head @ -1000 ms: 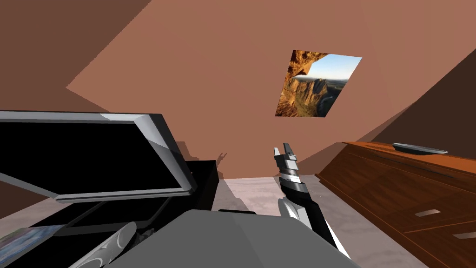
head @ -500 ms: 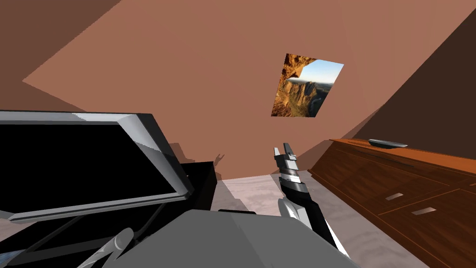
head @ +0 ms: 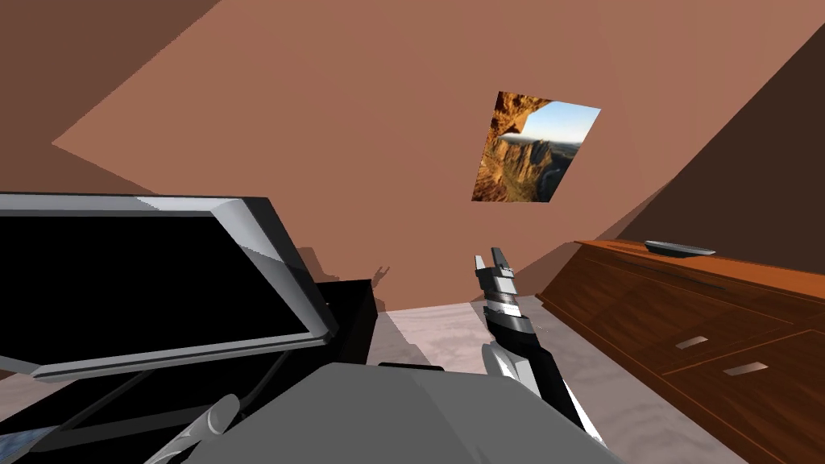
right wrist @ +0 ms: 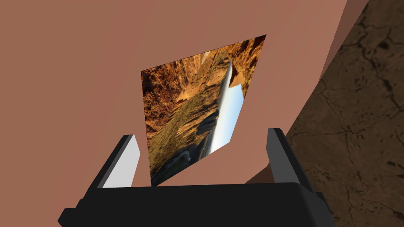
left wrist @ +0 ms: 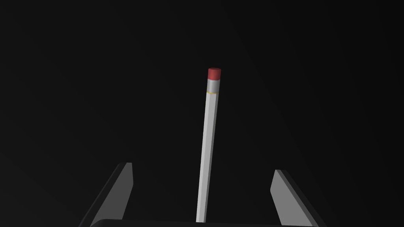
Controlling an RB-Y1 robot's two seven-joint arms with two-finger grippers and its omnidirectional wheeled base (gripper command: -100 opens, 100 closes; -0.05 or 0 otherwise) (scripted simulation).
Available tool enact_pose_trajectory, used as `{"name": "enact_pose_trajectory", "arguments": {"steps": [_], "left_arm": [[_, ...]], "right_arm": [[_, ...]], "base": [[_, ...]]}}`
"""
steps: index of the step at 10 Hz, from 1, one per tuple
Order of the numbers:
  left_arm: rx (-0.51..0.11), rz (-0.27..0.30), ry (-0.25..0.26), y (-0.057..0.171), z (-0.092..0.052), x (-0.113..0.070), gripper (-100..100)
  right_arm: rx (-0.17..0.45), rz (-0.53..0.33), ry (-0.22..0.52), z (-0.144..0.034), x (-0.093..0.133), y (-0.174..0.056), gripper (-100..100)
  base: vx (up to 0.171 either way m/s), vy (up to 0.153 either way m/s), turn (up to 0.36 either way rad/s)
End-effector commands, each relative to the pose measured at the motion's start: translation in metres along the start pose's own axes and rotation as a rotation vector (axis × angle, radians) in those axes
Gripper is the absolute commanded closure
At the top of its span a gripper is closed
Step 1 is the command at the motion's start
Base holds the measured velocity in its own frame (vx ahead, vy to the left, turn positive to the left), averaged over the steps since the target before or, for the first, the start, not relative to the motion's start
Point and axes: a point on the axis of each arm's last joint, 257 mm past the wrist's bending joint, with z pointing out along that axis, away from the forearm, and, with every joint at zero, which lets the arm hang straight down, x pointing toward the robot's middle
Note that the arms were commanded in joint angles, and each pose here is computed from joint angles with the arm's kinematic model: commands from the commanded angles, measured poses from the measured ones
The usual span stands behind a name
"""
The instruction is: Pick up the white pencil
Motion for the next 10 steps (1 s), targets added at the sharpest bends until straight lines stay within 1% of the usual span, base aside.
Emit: {"name": "enact_pose_trajectory", "arguments": {"steps": [1,2,3,4,5,9,10], "left_arm": [[-0.005,0.008,0.004,0.0027,0.0092,-0.0135,-100],[-0.005,0.008,0.004,0.0027,0.0092,-0.0135,-100],[-0.007,0.011,0.004,0.0038,0.0134,-0.0206,-100],[-0.006,0.008,0.002,0.0034,0.0105,-0.0166,-100],[-0.005,0.008,0.001,0.0032,0.0112,-0.0180,100],[-0.005,0.007,0.000,0.0030,0.0112,-0.0180,100],[-0.005,0.007,0.001,0.0030,0.0112,-0.0180,0]], "right_arm": [[0.000,0.000,0.000,0.0000,0.0000,0.0000,0],[0.000,0.000,0.000,0.0000,0.0000,0.0000,0],[0.000,0.000,0.000,0.0000,0.0000,0.0000,0],[0.000,0.000,0.000,0.0000,0.0000,0.0000,0],[0.000,0.000,0.000,0.0000,0.0000,0.0000,0],[0.000,0.000,0.000,0.0000,0.0000,0.0000,0],[0.000,0.000,0.000,0.0000,0.0000,0.0000,0]], "base": [[-0.007,0.087,0.016],[-0.006,0.062,0.005],[-0.005,0.046,0.015],[-0.002,0.017,-0.002],[0.000,0.000,0.000],[0.000,0.000,0.000],[0.000,0.000,0.000]]}}
